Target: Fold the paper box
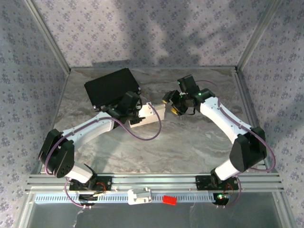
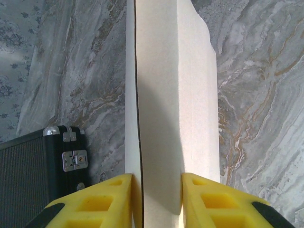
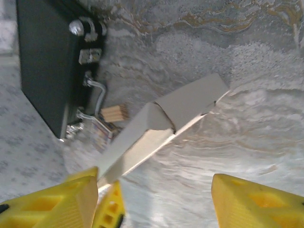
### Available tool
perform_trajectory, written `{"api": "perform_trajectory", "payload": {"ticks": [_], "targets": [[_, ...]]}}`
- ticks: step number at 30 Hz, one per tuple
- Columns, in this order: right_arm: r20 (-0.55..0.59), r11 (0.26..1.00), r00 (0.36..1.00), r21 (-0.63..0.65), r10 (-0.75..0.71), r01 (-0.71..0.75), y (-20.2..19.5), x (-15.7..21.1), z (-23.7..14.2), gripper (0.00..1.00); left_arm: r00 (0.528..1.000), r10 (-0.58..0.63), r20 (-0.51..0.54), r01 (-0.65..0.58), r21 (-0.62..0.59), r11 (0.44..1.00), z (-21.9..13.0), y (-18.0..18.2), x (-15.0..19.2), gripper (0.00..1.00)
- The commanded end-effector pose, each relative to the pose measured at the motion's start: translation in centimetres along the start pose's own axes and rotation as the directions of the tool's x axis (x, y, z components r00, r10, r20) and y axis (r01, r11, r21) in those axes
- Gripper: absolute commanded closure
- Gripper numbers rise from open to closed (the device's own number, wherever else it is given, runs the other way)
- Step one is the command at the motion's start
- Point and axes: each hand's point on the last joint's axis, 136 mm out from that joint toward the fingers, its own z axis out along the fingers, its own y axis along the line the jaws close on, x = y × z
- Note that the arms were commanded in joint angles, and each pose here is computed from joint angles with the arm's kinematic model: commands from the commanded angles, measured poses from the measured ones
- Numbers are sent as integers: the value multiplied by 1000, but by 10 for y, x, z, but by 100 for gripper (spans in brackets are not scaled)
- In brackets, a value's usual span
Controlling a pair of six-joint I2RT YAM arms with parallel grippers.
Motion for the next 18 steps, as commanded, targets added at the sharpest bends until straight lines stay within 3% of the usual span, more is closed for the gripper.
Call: {"api": "perform_trajectory", "payload": {"ticks": [1,5,8,13,18], "targets": [[-48,937,940,106,338,-332,-10,7,9,28,998,24,-51,-18,118,993,8,-27,14,70],[-39,828,850,255,525,-499,-26,9,28,26,998,29,-52,-23,125,992,8,-28,13,70],[12,773,826,345,563,-532,-32,0,35,23,998,34,-48,-27,134,991,9,-30,13,70],[9,771,825,352,565,-531,-21,-16,69,23,998,34,-48,-27,137,990,11,-28,14,70],[11,761,842,421,540,-494,-23,-9,85,26,999,32,-43,-26,140,990,11,-25,12,70]]}}
